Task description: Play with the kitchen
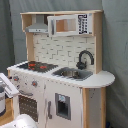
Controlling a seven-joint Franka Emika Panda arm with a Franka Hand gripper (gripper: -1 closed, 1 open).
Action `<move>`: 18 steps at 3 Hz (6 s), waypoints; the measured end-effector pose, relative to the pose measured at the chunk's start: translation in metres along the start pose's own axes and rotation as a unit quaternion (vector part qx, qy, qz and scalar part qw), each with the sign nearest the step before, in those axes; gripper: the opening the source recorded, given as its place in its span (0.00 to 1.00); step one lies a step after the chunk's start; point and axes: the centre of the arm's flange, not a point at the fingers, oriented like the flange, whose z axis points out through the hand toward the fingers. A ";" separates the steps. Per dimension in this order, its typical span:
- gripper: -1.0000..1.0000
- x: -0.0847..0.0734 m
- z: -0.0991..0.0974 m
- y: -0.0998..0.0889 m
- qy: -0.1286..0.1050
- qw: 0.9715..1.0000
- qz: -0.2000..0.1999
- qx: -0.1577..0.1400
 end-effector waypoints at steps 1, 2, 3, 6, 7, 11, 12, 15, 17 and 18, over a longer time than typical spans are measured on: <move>1.00 0.018 0.012 0.012 0.007 1.000 0.011 -0.006; 1.00 0.025 0.021 0.015 0.011 0.998 0.055 -0.008; 1.00 0.029 0.023 0.014 0.014 0.994 0.105 -0.007; 1.00 0.041 0.020 -0.005 0.019 0.969 0.245 0.001; 1.00 0.044 0.020 -0.012 0.015 0.957 0.291 0.004; 1.00 0.071 0.052 -0.002 -0.035 0.905 0.425 -0.009; 1.00 0.084 0.068 0.005 -0.038 0.904 0.426 -0.012; 0.00 0.088 0.073 0.010 -0.041 0.924 0.380 -0.014; 0.00 0.088 0.073 0.011 -0.042 0.960 0.278 -0.007; 0.00 0.088 0.073 0.012 -0.042 0.974 0.221 -0.004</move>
